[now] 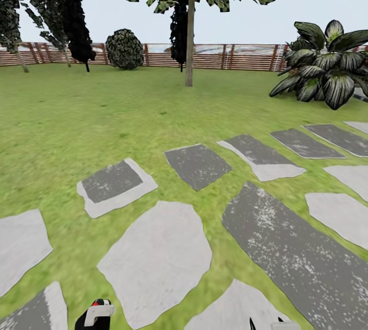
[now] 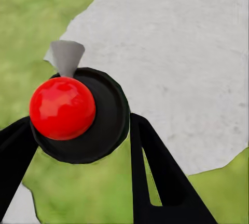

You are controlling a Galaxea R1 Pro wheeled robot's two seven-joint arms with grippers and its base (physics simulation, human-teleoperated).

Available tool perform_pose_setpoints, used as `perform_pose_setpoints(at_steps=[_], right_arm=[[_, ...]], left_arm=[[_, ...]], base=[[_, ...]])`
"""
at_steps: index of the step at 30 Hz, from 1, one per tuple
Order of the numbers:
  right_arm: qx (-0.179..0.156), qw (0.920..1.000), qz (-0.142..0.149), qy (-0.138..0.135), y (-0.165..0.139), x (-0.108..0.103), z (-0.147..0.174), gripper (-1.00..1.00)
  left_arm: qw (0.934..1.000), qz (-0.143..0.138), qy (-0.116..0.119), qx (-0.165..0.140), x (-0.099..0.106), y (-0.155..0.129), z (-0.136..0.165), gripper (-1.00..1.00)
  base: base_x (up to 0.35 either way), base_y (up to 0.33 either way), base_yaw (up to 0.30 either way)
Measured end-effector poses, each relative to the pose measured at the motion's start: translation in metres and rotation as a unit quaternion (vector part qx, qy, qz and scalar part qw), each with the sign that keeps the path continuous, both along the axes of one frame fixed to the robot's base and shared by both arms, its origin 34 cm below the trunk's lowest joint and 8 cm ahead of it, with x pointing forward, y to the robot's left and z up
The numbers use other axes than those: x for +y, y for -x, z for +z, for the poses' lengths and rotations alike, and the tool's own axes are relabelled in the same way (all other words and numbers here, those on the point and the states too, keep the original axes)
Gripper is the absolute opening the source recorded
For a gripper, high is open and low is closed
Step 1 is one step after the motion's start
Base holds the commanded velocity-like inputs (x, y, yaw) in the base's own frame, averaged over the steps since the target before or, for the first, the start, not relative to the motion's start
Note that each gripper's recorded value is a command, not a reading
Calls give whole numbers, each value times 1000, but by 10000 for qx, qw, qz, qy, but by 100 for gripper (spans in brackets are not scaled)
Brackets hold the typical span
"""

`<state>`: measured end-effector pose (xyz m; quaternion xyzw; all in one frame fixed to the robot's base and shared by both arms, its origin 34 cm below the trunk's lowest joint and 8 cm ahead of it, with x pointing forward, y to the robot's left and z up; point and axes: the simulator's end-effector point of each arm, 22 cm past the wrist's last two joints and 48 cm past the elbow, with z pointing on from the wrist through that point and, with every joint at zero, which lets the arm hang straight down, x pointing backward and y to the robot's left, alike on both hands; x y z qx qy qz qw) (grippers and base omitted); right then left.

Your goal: In the garden, pick up the pesticide atomizer on the floor and spray pesticide onto both trees until each tree trunk is fully covered.

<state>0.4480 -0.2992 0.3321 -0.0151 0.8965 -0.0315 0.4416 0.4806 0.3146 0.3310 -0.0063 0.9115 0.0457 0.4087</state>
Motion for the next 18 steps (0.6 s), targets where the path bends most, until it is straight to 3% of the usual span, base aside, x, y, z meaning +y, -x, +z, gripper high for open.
perform_pose_setpoints(at_steps=[18], right_arm=[[0, 10000, 0, 0, 0, 0, 0, 100]], left_arm=[[10000, -2, 5, 1, -1, 0, 0, -100]], base=[[339, 0, 0]])
